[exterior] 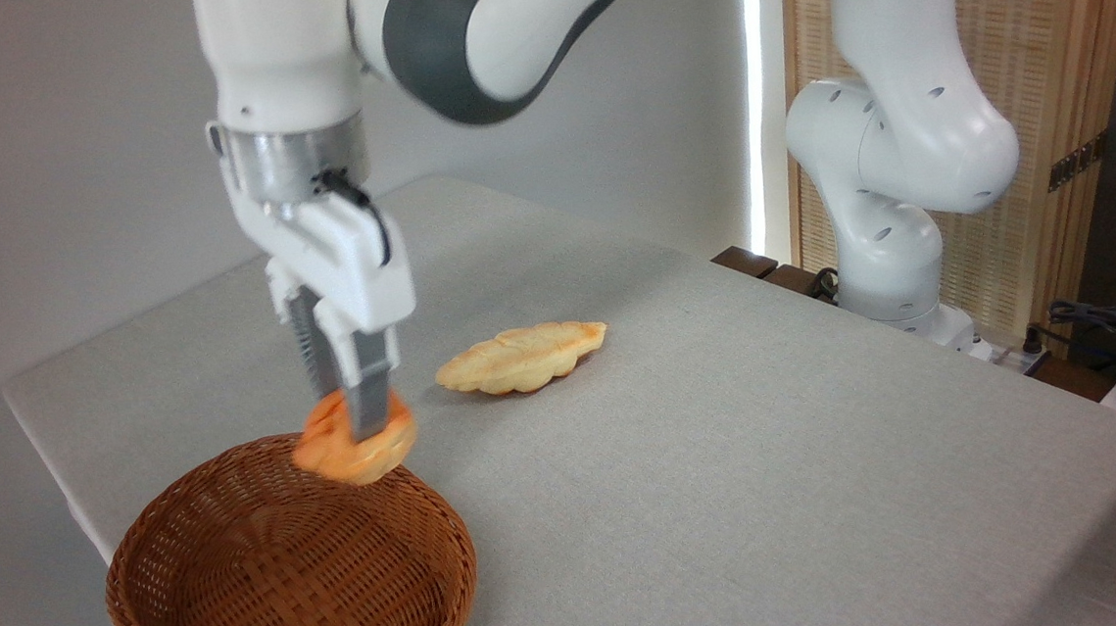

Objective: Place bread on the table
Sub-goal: 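Lift the bun out of the basket and carry it beside the pastry, then lower the bun onto the table, open the gripper and raise it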

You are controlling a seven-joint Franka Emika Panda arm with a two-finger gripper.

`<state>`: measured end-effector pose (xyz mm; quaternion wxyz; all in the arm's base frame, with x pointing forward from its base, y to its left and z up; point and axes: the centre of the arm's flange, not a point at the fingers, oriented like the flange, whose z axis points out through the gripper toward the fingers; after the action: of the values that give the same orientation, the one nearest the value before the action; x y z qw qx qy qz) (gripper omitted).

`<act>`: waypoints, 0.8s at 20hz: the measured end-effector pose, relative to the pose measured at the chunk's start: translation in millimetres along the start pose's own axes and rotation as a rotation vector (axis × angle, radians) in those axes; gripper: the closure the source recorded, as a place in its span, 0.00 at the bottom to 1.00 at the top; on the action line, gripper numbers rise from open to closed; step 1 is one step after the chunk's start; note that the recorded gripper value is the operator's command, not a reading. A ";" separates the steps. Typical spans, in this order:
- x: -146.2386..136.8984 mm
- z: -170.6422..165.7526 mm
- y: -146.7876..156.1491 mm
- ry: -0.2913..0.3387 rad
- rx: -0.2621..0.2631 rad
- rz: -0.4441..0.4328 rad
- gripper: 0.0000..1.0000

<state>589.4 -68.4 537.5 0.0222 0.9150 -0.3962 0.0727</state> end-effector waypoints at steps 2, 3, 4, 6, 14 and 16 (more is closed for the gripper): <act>-15.1 -10.4 9.9 -0.047 -0.043 -0.005 0.50; -21.1 -12.4 15.4 -0.065 -0.060 -0.009 0.50; -27.0 -12.3 20.9 -0.083 -0.075 -0.019 0.50; -38.0 -5.5 30.5 -0.113 -0.100 -0.039 0.48; -57.8 45.2 60.6 -0.204 -0.179 -0.032 0.00; -54.0 48.1 67.1 -0.202 -0.188 -0.023 0.00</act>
<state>509.6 -80.1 480.7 0.0689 0.9159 -0.3911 -0.0575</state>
